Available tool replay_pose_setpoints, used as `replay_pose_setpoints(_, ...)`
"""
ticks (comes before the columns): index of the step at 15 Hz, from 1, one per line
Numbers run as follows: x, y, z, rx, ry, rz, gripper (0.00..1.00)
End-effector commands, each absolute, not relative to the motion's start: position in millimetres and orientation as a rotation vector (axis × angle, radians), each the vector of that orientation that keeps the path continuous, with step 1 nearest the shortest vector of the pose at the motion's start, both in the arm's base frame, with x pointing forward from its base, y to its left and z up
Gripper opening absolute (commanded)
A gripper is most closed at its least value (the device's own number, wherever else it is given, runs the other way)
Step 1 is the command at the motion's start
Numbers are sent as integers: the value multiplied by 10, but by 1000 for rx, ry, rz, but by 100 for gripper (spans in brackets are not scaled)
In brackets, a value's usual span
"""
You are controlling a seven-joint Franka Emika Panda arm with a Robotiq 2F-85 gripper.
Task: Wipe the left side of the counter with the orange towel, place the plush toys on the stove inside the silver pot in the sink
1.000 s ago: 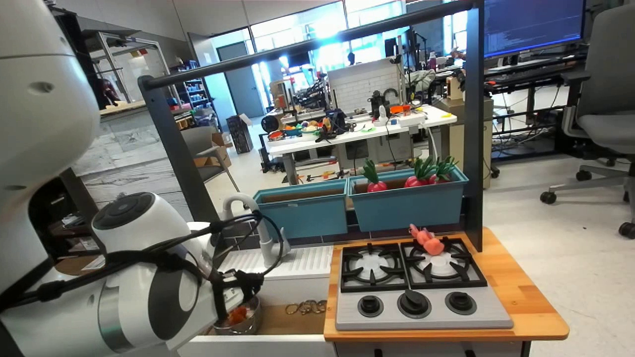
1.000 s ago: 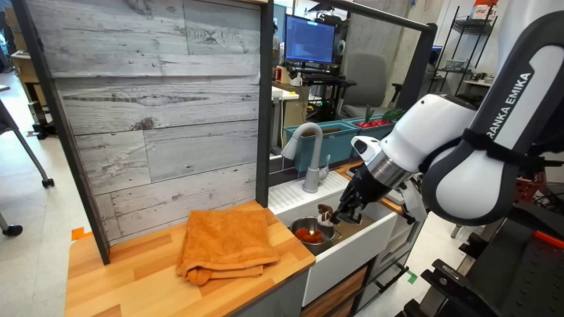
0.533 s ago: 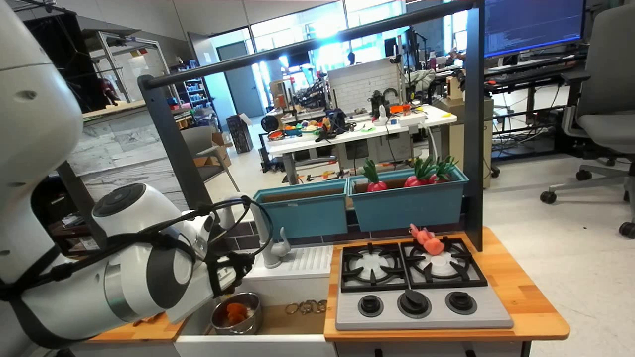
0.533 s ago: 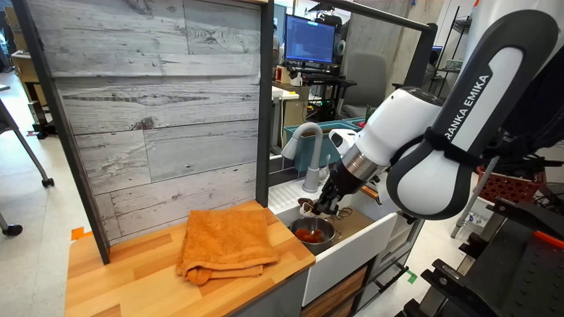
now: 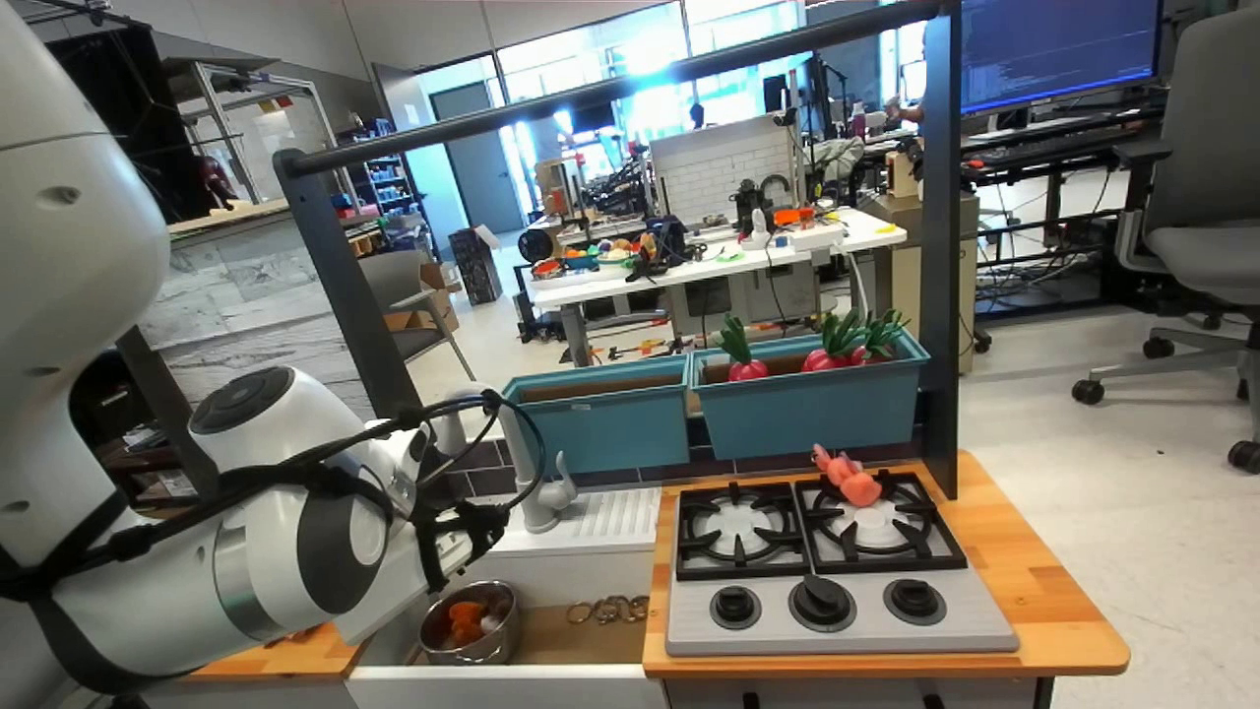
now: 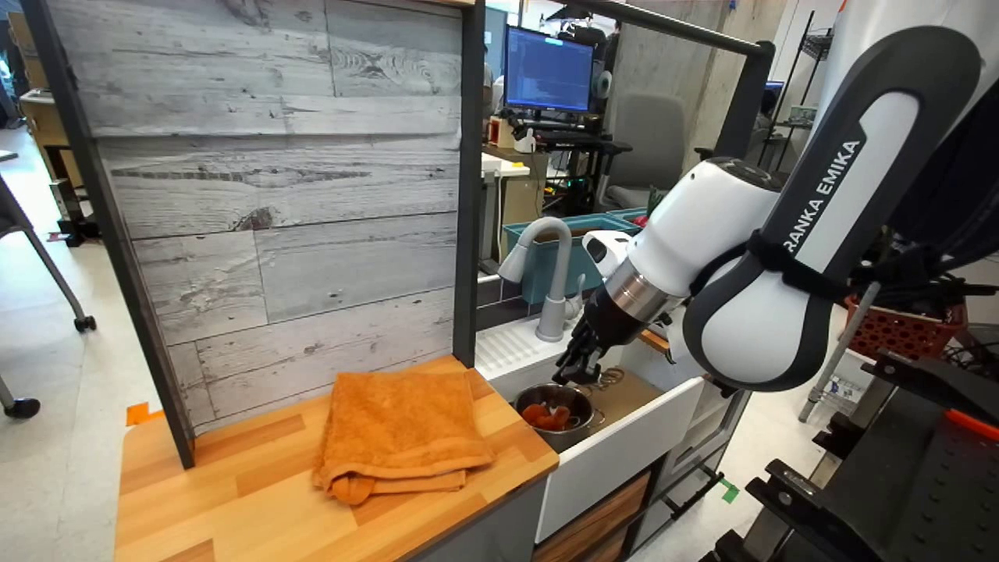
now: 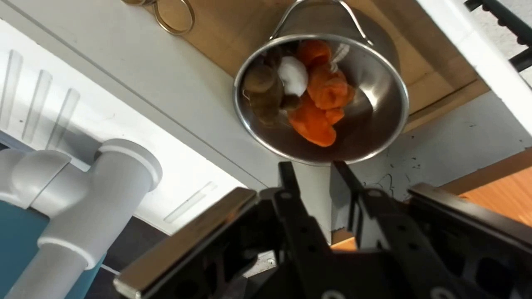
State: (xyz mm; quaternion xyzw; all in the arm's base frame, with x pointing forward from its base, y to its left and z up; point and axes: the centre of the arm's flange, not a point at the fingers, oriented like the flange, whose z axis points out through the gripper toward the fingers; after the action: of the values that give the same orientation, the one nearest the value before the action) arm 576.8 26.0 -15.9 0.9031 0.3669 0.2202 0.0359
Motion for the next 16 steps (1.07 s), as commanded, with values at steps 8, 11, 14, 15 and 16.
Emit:
replay_pose_setpoints(8, 5475, 183, 969, 2879, 1235, 494, 100)
replay_pose_setpoints(11, 5407, 176, 1538, 3031, 1126, 502, 100)
replay_pose_setpoints(14, 5343, 145, 2055, 3191, 948, 523, 100)
replay_pose_setpoints(15, 5338, 132, 2183, 3224, 862, 555, 100)
replay_pose_setpoints(16, 5358, 349, 1606, 3144, 951, 547, 100)
